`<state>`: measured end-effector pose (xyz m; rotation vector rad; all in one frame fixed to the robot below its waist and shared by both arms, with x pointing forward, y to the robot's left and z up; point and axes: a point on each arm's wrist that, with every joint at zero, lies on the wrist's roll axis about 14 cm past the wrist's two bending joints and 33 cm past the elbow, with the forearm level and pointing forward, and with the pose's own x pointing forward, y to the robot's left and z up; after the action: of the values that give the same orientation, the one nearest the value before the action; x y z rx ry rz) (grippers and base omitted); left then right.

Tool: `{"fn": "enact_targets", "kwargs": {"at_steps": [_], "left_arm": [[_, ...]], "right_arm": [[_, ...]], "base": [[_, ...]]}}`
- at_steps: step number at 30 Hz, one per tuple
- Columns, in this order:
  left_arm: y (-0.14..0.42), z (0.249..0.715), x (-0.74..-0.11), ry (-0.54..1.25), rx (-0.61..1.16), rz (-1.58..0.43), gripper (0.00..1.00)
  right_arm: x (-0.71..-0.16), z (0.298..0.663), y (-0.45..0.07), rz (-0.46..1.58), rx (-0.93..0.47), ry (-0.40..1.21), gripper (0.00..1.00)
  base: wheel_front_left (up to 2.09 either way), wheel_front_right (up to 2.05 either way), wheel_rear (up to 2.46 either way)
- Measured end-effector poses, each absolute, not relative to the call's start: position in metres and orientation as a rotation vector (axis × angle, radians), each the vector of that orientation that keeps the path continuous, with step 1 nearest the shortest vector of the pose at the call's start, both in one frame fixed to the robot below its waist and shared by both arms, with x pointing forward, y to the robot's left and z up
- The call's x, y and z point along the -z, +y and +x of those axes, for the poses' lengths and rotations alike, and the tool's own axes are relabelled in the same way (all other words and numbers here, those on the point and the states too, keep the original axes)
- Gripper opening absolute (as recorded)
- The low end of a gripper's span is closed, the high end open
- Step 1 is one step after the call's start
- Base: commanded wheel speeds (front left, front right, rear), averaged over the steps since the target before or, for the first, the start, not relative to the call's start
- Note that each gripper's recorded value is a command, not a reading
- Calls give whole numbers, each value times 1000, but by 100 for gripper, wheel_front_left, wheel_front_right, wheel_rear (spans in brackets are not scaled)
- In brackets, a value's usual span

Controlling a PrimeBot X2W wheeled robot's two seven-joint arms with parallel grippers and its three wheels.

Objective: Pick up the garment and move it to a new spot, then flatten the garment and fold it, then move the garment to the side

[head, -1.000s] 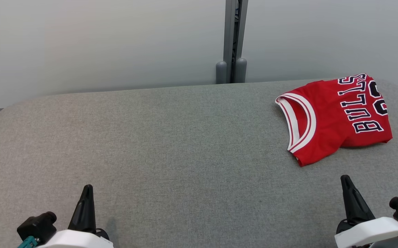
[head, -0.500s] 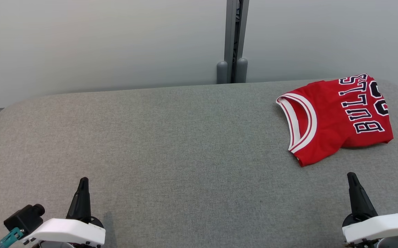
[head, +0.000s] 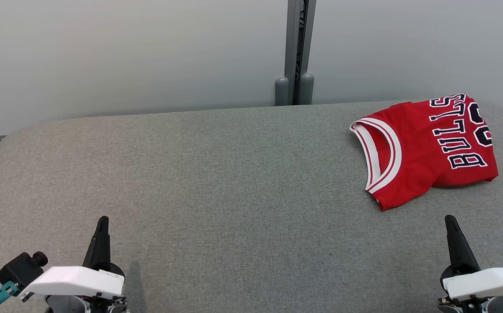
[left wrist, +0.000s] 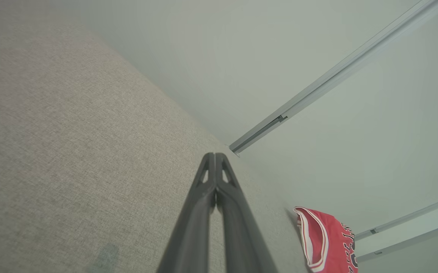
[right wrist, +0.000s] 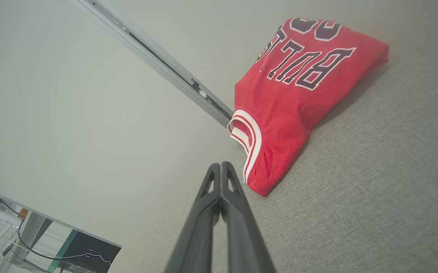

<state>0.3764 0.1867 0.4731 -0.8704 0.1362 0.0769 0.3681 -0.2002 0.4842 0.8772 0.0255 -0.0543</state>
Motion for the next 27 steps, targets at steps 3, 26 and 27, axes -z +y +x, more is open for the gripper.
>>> {"fn": "enact_targets", "kwargs": {"at_steps": [3,26,27], "left_arm": [[187,377,-472,144,-79,-908,0],[186,389,-484,135,-51,-1153,0],[186,389,-483,137,-52,-1163,0]], "right_arm": [[-485,368,-201,913,59,22,0],[-493,373,-206,1153,76,-7,0],[-493,373,-206,1163,74,-5,0]], "base": [[0,0,0],[0,0,0],[0,0,0]]}}
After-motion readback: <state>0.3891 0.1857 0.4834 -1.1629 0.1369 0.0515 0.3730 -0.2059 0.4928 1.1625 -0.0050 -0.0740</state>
